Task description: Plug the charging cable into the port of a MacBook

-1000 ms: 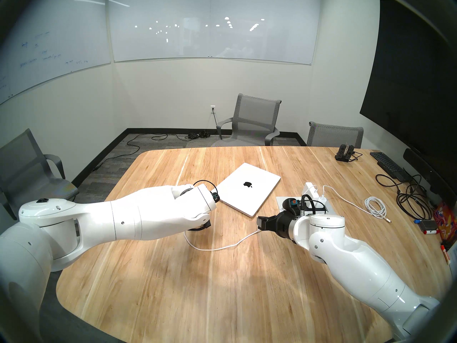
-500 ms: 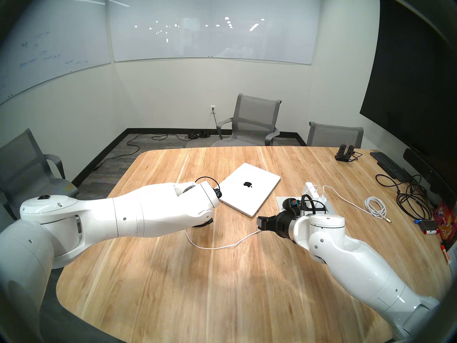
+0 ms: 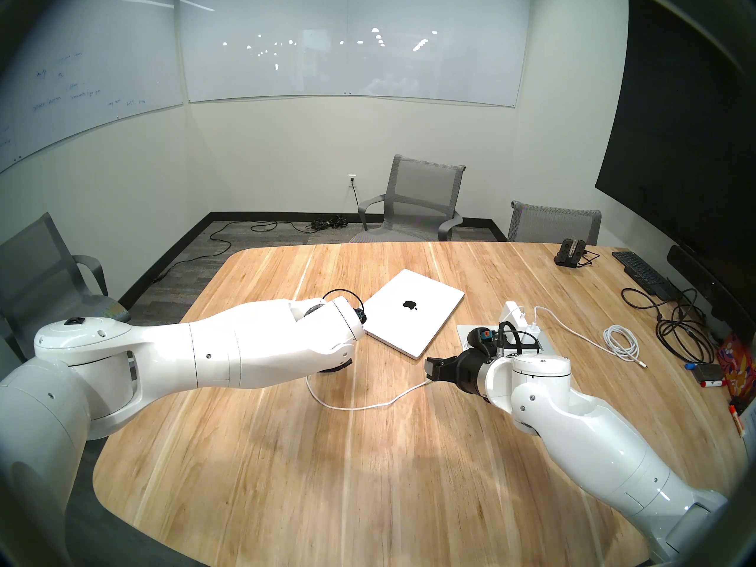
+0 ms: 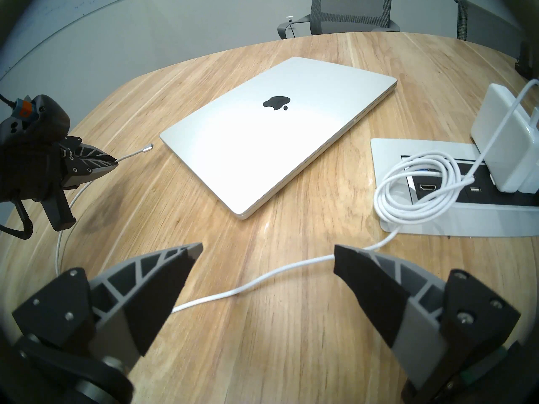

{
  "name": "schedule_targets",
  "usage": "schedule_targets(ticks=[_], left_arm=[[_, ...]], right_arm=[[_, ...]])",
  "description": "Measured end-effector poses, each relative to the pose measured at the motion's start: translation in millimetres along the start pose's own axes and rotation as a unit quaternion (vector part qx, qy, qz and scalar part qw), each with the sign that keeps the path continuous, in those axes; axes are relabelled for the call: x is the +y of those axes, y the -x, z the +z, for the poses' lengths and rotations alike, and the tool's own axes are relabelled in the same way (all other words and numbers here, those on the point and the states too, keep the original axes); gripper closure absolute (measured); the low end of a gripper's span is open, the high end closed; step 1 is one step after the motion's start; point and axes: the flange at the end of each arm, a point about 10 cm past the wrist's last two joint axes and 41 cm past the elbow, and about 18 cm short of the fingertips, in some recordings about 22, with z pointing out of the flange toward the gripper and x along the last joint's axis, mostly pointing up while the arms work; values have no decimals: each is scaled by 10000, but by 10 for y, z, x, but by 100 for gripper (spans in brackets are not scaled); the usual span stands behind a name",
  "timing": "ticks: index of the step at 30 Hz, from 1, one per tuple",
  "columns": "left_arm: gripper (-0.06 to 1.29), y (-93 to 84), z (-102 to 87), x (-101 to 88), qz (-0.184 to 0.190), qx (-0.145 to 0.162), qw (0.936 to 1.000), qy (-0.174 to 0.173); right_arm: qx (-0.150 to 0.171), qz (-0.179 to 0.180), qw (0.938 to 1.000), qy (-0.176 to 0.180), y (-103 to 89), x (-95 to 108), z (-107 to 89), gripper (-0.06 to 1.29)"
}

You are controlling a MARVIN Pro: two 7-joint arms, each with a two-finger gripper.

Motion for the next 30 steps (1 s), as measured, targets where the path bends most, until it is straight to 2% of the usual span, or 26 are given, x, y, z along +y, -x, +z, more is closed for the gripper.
schedule_targets(ticks=[30], left_arm=[[125, -3, 93, 11, 69, -144, 9998, -85]], right_arm=[[0, 0, 10000, 0, 0, 0, 0, 1]])
